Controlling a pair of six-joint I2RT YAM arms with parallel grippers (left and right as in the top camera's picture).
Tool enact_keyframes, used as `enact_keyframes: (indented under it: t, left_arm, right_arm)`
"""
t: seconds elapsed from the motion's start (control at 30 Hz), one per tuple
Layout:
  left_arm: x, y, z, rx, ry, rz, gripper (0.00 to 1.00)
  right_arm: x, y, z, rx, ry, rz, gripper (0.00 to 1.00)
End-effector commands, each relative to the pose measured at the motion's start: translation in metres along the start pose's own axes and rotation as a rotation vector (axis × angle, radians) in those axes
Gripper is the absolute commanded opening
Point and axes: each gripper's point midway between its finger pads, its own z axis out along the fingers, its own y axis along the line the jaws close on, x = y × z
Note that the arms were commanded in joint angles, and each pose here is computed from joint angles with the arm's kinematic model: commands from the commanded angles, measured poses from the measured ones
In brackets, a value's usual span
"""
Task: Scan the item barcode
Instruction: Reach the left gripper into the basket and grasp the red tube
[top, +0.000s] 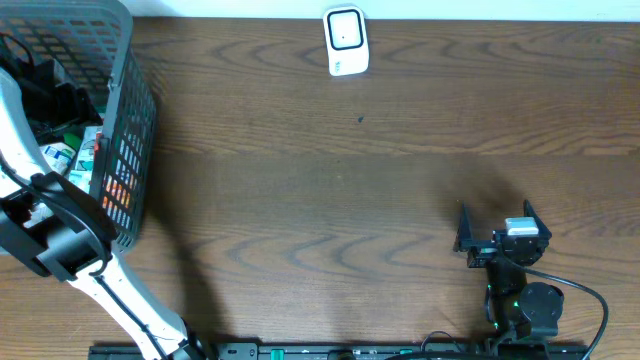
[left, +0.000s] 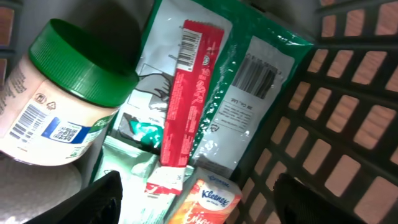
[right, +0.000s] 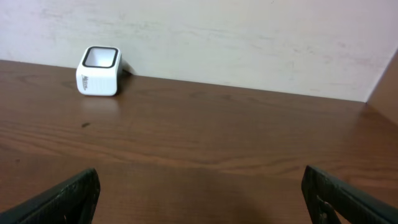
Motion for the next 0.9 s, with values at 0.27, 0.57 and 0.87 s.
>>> enact_keyframes:
  t: [0.27,0.57,0.87]
  left_arm:
    - [0.021,0.011,0.047,-0.015,0.092,-0.029,0.75]
    - [0.037,0.019,0.080,-0.034,0.132,-0.034,0.73]
    - [0.038,0.021,0.091,-0.035,0.123,-0.034,0.36]
  right_arm:
    - [0.001,-0.003,0.000,0.014,0.004,-0.009,0.99]
    - [0.001,-0.003,0.000,0.014,0.004,-0.009,0.99]
    - [0.001,-0.003,0.000,0.014,0.004,-0.009,0.99]
